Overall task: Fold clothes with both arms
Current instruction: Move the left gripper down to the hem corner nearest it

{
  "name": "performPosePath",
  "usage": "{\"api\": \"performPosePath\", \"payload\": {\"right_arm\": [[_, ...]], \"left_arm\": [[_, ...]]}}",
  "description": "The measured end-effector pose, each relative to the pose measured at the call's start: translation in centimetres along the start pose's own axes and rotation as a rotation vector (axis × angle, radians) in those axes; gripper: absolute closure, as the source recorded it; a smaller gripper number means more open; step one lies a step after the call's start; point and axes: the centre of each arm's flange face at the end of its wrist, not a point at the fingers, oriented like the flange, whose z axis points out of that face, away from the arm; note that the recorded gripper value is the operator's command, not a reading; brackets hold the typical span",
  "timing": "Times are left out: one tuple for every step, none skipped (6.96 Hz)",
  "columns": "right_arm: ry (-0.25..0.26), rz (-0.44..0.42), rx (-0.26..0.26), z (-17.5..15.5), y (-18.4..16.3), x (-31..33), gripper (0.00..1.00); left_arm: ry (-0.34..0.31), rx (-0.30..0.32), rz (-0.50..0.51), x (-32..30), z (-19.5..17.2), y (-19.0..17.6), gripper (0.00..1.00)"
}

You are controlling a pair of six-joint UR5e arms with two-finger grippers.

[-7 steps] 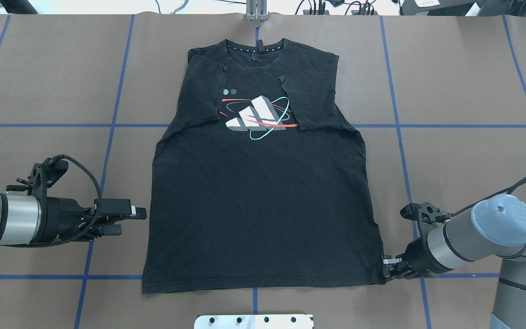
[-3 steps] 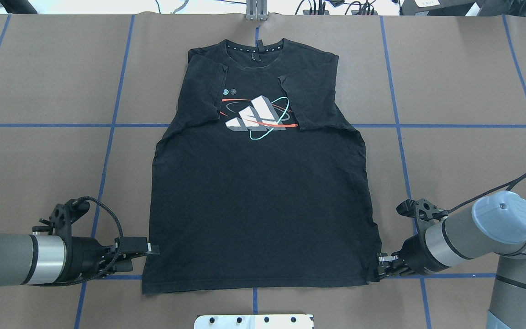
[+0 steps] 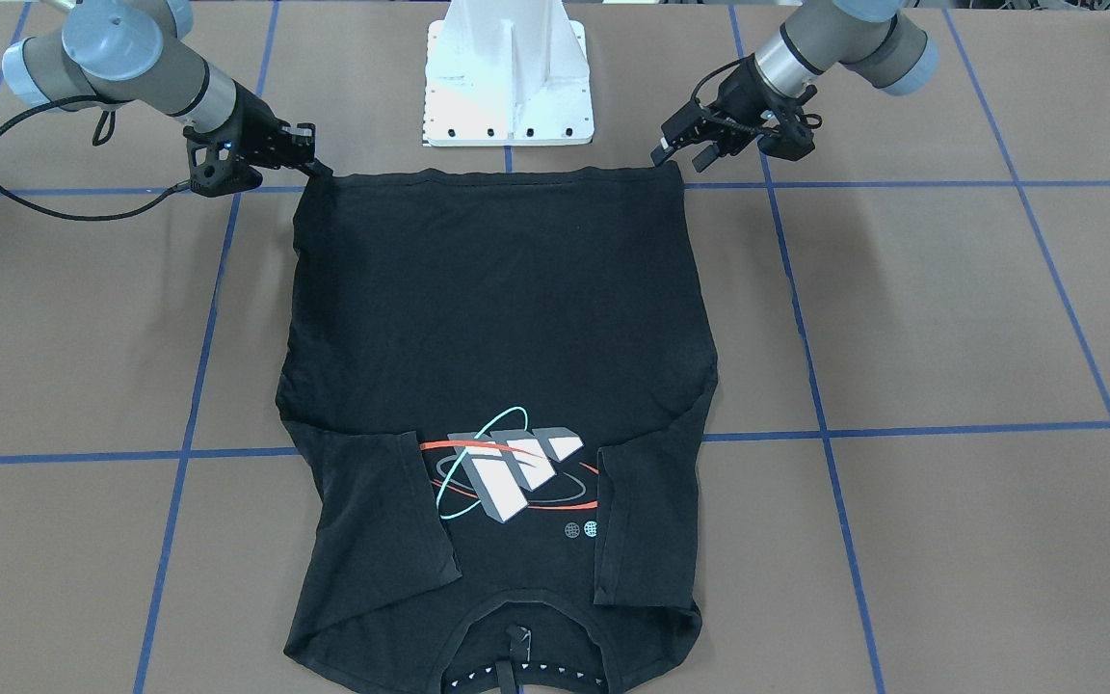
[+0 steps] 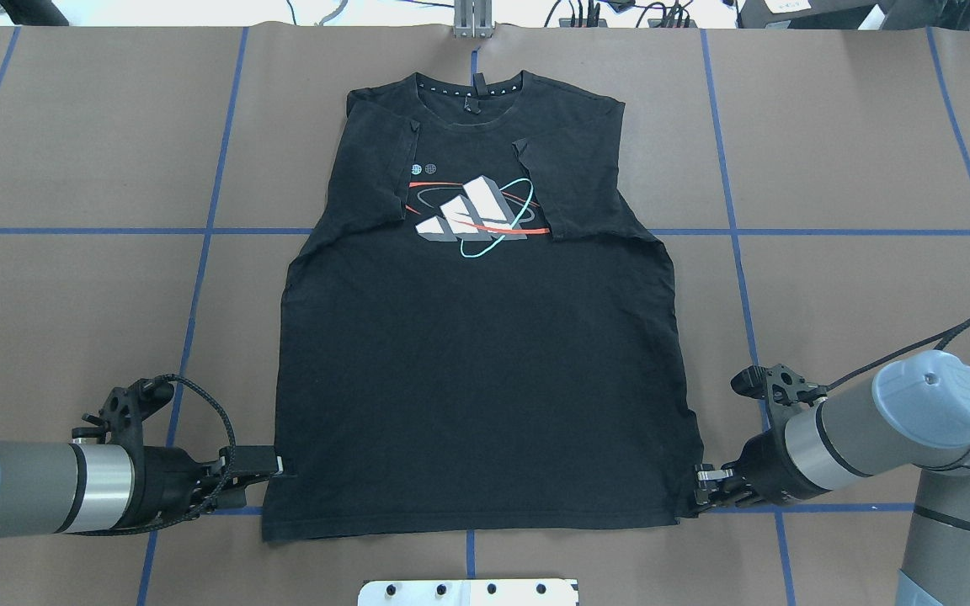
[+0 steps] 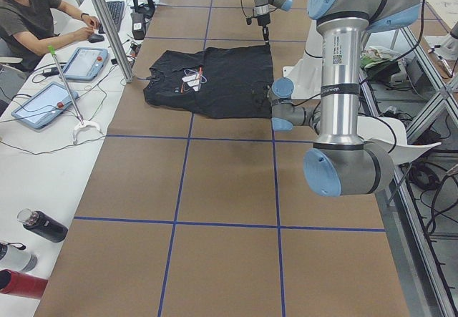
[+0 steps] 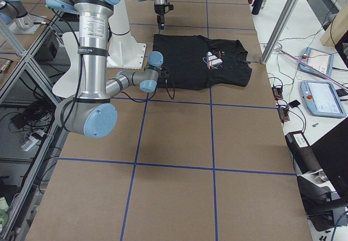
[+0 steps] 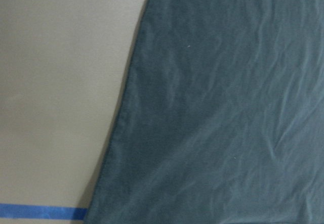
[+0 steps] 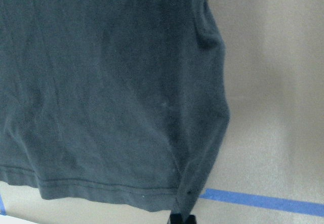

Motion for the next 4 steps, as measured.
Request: {"api": "performPosePath", "payload": {"right_arm": [[-0.001, 0.002, 0.003, -0.2, -0.1, 0.0, 1.00], [-0.004, 0.004, 0.003, -0.4, -0.4, 0.1, 1.00], [-0.008, 0.009, -0.004, -0.9, -0.7, 0.2, 1.00], [-0.013, 0.015, -0.010, -1.4, -1.0, 0.3, 1.00]], "left_arm": [[-0.011, 0.001, 0.001, -0.5, 0.7, 0.3, 0.01], [-0.019, 0.005, 0.002, -0.8, 1.3, 0.5, 0.01], [-0.022, 0.007, 0.003, -0.9, 2.0, 0.7, 0.02], [-0.024, 0.004, 0.005, -1.0, 2.5, 1.0, 0.03]]}}
